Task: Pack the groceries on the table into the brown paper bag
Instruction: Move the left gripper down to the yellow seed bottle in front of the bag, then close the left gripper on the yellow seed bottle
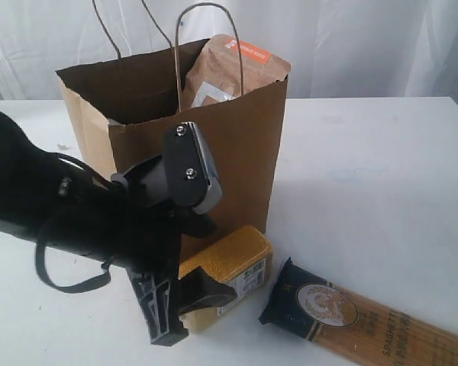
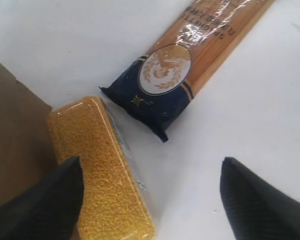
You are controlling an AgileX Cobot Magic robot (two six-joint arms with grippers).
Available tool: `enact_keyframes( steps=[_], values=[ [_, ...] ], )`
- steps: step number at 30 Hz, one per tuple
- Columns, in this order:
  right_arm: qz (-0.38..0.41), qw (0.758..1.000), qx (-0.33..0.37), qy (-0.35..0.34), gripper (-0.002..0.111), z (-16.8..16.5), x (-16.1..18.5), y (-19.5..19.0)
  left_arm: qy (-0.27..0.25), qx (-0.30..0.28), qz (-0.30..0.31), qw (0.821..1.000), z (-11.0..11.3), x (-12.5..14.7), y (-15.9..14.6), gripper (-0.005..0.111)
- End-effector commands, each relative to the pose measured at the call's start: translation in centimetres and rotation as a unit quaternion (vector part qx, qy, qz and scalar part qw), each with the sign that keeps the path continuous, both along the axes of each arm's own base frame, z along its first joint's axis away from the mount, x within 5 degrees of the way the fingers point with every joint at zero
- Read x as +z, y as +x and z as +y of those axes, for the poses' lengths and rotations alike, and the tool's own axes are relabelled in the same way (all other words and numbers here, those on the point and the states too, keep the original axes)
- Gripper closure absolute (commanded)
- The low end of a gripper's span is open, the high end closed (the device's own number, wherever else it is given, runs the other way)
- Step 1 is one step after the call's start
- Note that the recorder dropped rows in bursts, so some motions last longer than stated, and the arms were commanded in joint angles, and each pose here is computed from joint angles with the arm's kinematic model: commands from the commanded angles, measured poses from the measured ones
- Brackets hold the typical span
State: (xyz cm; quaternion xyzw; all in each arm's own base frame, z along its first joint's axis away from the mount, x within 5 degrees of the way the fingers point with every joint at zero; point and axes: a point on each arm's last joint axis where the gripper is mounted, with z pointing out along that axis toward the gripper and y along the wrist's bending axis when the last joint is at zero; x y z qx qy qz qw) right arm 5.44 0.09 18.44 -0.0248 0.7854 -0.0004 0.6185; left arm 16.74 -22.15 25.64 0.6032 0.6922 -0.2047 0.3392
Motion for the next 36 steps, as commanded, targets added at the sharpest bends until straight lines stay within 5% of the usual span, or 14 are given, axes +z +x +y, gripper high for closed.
enact_keyframes(
  steps=[1, 7, 36],
  values=[
    [-0.006, 1.0, -0.001, -0.006, 0.108, 0.0, 0.1, 0.0, 0.007, 0.019, 0.019, 1.0, -0.8, -1.6, 0.7, 0.029],
    [-0.006, 1.0, -0.001, -0.006, 0.108, 0.0, 0.1, 0.0, 0.003, 0.072, 0.032, 0.997, -1.5, -3.3, 2.0, 0.029],
    [-0.006, 1.0, -0.001, -0.006, 0.108, 0.0, 0.1, 0.0, 0.056, 0.07, 0.017, 0.996, -2.2, -7.1, 3.4, 0.029]
  ],
)
